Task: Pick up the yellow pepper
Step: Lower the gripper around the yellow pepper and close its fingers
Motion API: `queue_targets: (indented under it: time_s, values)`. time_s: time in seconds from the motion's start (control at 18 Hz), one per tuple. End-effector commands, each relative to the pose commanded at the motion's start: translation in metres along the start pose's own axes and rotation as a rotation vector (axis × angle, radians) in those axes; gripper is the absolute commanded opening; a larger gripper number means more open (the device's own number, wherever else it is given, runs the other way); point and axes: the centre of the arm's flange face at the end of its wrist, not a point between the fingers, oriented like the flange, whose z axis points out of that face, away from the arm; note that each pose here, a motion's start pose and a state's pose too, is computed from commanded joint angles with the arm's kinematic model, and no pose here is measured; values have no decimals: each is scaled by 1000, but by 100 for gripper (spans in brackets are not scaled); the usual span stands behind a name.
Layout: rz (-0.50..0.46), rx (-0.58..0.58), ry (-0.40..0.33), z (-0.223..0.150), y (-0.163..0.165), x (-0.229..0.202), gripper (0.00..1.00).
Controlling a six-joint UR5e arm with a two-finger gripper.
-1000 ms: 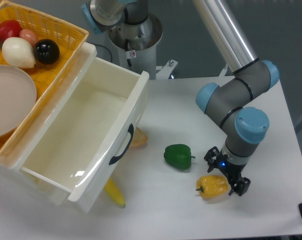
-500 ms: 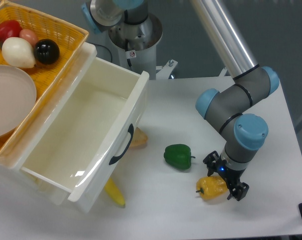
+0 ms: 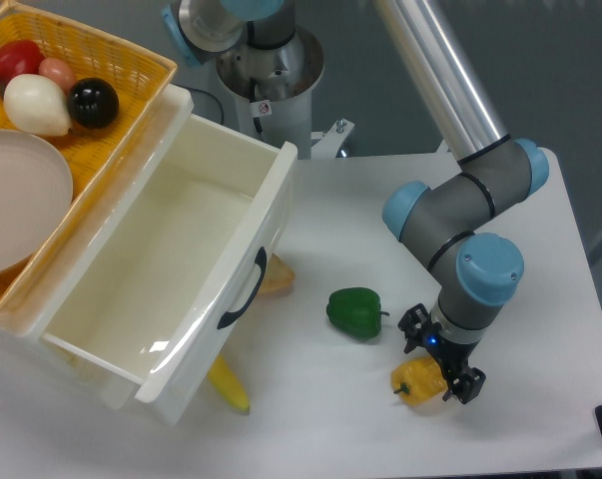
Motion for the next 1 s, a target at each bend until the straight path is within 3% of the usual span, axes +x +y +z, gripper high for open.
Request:
queue_targets:
  time_s: [0.44,0.61,0.78,0.94,1.0]
  values:
    - [-7,1,25,18,-1,2,100]
    - [-6,1,37,26,-6,4,95]
    - [-2,1,42,30,-9,5,85]
    - [0,2,47,32,-9,7,57]
    - [0,0,44,30,-10,7,55]
